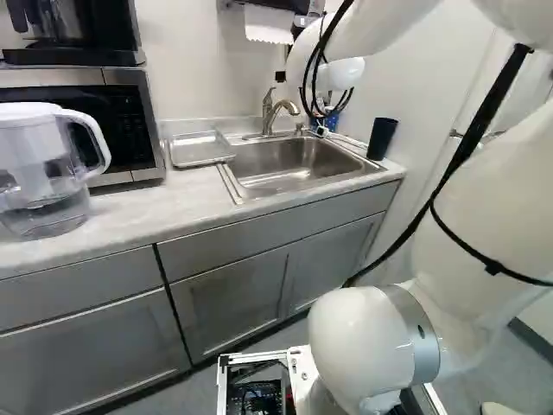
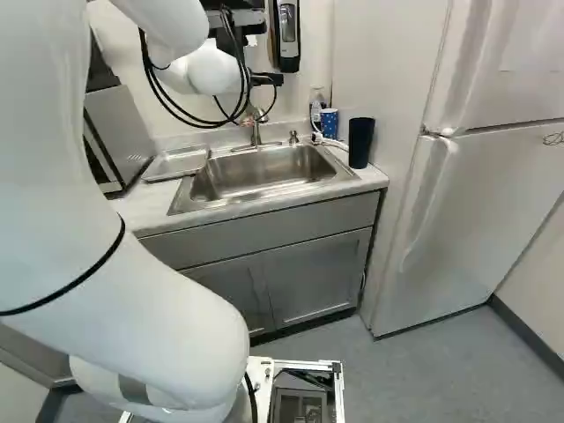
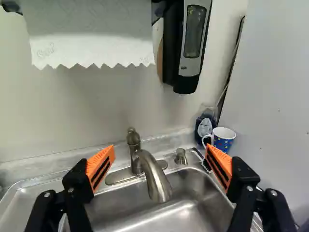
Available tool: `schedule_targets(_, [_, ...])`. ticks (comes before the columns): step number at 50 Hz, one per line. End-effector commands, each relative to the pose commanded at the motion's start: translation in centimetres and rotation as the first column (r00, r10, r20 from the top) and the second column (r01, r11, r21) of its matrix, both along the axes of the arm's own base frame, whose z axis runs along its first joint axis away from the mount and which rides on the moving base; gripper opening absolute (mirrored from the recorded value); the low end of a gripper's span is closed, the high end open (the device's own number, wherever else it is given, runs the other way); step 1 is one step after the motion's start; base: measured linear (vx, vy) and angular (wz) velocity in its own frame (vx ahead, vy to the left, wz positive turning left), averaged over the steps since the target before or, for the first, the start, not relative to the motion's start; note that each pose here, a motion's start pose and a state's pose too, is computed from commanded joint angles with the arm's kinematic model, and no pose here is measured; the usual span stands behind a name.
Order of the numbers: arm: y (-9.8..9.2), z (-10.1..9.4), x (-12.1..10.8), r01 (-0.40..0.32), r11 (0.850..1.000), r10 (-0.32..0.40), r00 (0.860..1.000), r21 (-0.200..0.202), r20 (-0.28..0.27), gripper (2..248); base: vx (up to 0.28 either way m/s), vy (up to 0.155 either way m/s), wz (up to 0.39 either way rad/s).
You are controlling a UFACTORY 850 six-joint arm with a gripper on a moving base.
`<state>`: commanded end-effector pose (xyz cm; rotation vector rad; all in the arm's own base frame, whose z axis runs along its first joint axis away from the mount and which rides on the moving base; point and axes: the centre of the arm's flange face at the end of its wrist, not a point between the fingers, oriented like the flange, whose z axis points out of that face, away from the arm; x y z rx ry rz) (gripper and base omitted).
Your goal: Rinse the cup and place it in the tray
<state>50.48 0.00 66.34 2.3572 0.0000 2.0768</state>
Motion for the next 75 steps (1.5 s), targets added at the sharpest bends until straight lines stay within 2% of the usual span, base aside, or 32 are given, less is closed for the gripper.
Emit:
schedule_targets(33, [-0.1,-0.7,4.2,0.001,1.000,-0.001,0.997,0.000,-0.083,247,0.000,0.000,0.000])
schedule_targets(75, [-0.1,-1.9,9.5,0.001,1.000,-0.001,0.983,0.000,-0.185,247,0.000,0.000,0.000])
